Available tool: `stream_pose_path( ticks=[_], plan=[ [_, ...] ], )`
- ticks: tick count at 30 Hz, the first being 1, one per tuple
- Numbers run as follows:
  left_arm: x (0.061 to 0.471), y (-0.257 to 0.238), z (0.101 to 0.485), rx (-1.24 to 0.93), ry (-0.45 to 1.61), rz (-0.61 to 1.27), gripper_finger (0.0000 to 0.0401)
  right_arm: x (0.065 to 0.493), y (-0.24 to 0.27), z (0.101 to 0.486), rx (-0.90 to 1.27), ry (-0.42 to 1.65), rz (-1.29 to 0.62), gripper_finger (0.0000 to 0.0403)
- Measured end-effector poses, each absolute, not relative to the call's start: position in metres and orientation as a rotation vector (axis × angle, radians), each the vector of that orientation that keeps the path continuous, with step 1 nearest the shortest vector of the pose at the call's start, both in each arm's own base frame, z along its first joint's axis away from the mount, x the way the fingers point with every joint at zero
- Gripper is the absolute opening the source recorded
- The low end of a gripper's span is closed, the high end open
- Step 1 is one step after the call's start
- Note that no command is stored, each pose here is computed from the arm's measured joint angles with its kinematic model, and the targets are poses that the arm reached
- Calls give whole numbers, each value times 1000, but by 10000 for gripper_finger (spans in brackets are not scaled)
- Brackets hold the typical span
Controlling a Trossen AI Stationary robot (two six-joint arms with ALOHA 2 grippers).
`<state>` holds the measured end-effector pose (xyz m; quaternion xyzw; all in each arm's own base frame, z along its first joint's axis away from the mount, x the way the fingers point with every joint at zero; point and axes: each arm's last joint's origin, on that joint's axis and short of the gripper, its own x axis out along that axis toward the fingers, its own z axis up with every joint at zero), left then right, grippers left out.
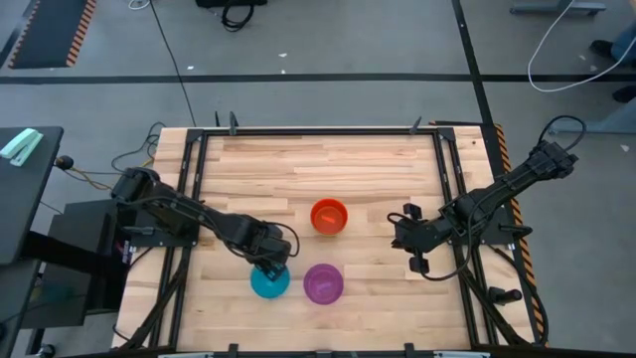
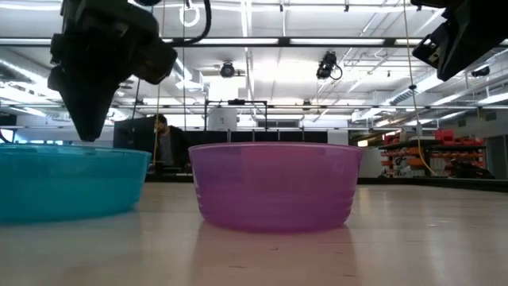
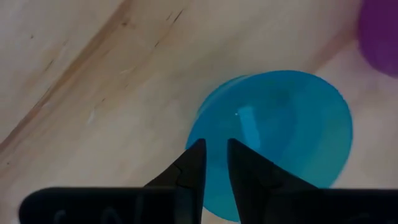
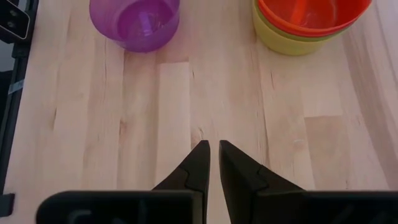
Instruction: Nest bowls inside each other
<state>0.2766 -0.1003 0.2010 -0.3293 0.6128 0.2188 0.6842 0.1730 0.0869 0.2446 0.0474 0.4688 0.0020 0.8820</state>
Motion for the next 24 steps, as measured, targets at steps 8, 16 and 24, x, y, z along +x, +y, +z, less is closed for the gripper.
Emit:
stream_pose_path(
  ticks=[8, 16, 24],
  plan=[
    [275, -97, 199, -737, 1390, 531, 65, 173, 87, 245, 97, 973, 7, 44],
    [275, -94, 198, -731, 1393, 560, 61, 174, 87, 245, 103, 969, 6, 44],
    [279, -97, 185, -727, 1447, 562, 53, 174, 87, 245, 106, 967, 5, 44]
  ],
)
